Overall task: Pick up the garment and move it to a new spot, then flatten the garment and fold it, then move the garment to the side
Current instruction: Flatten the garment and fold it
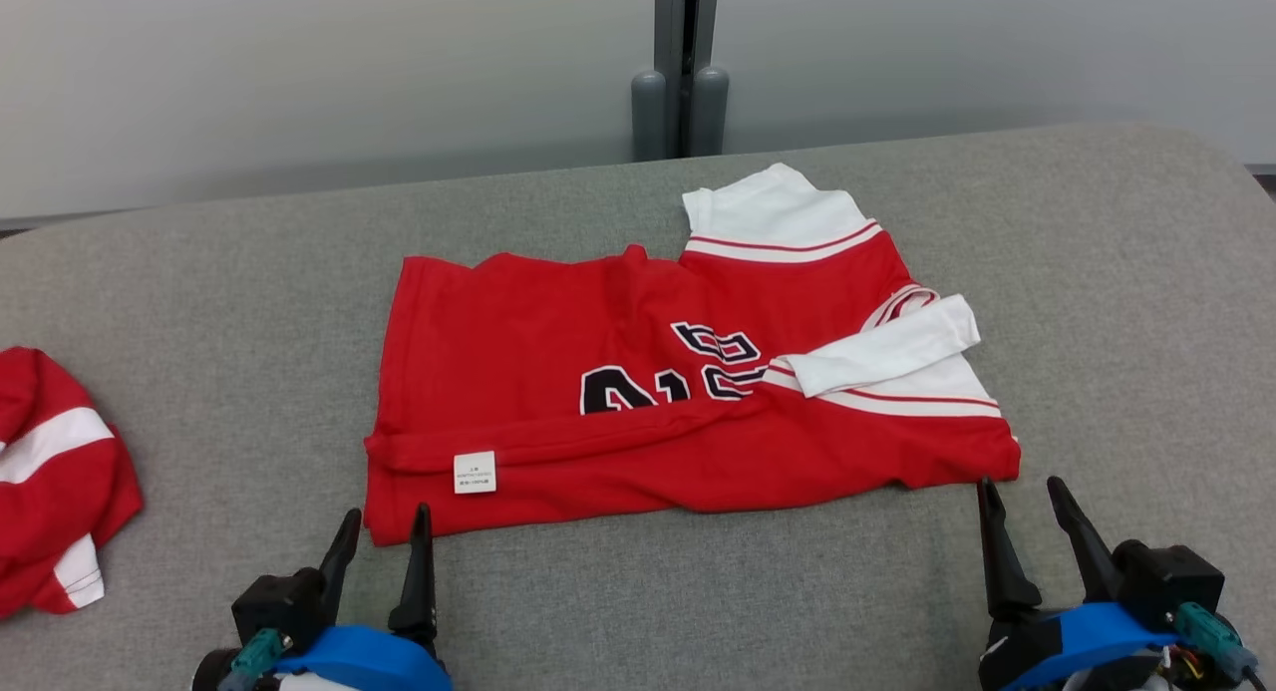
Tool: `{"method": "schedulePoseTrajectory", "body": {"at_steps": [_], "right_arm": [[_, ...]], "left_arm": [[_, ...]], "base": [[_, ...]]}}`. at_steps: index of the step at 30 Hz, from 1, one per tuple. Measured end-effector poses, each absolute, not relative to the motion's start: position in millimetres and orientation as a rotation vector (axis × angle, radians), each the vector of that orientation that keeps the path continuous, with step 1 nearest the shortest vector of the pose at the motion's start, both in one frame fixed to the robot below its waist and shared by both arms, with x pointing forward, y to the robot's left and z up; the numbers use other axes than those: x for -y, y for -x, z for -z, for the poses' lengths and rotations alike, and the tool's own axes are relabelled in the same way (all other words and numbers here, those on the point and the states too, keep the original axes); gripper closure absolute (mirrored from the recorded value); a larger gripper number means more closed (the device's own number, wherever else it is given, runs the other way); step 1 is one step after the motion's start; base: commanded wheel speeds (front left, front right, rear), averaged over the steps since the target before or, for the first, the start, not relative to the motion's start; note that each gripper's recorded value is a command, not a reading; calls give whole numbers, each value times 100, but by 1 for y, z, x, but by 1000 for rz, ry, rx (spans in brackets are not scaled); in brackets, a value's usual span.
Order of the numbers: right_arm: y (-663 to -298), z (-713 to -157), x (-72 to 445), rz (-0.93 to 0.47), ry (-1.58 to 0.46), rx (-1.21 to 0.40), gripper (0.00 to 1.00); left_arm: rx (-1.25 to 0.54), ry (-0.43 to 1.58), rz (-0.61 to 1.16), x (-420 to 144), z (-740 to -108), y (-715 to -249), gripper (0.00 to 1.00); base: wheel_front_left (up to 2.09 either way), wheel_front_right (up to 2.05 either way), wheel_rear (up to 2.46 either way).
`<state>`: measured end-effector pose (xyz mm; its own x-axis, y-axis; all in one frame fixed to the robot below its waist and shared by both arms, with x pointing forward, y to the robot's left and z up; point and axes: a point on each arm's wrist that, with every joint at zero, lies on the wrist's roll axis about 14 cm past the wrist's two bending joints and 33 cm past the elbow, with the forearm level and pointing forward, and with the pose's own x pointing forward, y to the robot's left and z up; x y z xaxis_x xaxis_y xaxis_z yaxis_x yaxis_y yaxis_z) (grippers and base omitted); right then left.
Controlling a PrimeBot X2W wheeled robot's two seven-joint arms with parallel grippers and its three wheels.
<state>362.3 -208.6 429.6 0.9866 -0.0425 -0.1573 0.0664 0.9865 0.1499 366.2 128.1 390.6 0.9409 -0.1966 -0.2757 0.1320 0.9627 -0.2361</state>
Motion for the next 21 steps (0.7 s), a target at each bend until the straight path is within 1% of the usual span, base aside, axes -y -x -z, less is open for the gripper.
{"method": "schedulePoseTrajectory", "body": {"at_steps": [2,9,14,15,16,17,19,20,21], "right_arm": [[-372,-427,209,56,-152,-159,0],[-388,-425,215,72,-152,-158,0],[-396,-419,228,112,-157,-169,0],[-397,-418,231,121,-158,-173,0],[-398,-417,233,129,-159,-176,0],[-400,-414,235,137,-161,-183,0],[-401,-407,236,140,-159,-208,0],[-402,-403,235,141,-162,-219,0],[-402,-398,235,140,-162,-236,0]], "left_arm": [[-336,225,165,-131,-379,-379,0],[-418,201,127,-147,-351,-395,0],[-456,187,195,-131,-339,-398,0],[-461,194,206,-128,-338,-397,18],[-463,193,223,-124,-338,-397,41],[-467,191,240,-120,-338,-397,60],[-473,200,263,-114,-337,-395,82],[-474,206,273,-111,-337,-395,97],[-477,212,280,-109,-337,-394,100]], "base": [[0,0,0],[0,0,0],[0,0,0],[0,0,0],[0,0,0],[0,0,0],[0,0,0],[0,0,0],[0,0,0]]}}
